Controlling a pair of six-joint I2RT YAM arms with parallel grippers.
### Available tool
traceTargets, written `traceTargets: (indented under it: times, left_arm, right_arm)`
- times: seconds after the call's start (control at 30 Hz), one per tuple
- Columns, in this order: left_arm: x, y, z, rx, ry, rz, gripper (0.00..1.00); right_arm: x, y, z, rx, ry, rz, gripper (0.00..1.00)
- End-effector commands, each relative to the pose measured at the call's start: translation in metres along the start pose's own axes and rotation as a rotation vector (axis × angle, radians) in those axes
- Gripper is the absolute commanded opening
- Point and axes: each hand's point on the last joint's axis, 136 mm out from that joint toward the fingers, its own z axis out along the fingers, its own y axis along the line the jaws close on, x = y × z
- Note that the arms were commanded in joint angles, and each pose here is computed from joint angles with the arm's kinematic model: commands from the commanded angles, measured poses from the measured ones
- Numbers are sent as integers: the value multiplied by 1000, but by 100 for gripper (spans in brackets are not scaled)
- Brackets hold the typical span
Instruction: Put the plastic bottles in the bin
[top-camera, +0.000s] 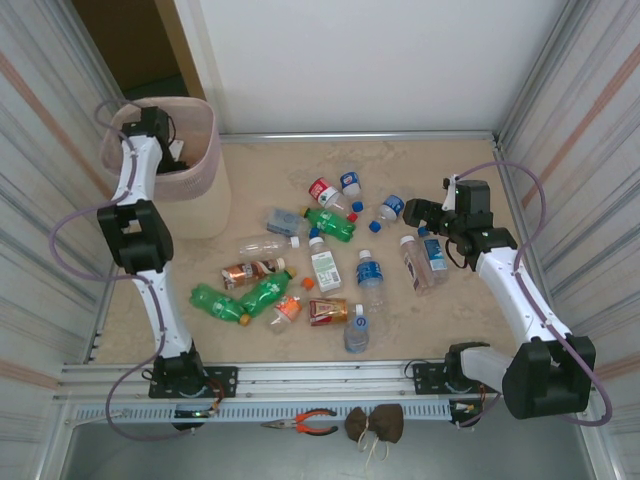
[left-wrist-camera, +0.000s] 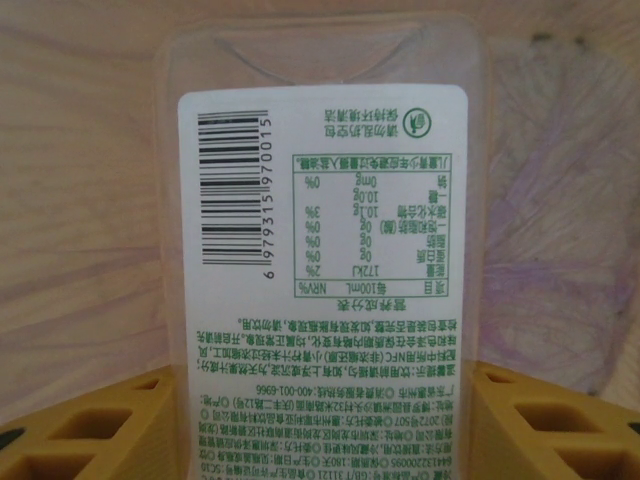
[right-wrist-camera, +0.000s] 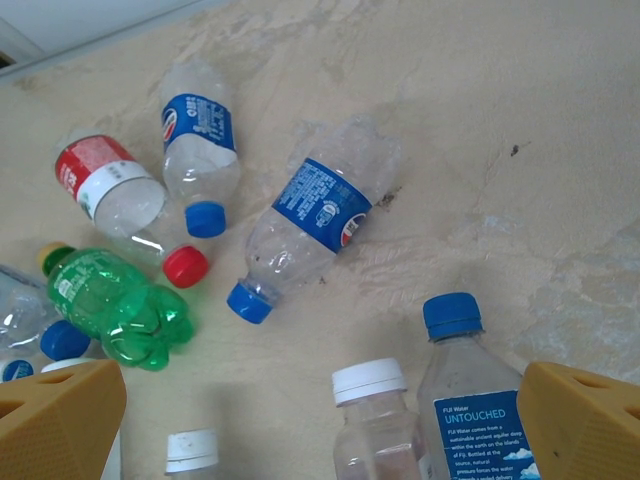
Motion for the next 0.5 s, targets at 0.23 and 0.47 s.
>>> traceTargets:
  times: [0.23,0.47]
  left_arm:
    - [3,-7,24,35,1,-43,62]
    - [-7,-8,0,60,-67,-49,75]
  right_arm:
    - [-11,3,-6,8,-45,-3,99]
    - [-18,5,-14,5,-67,-8,99]
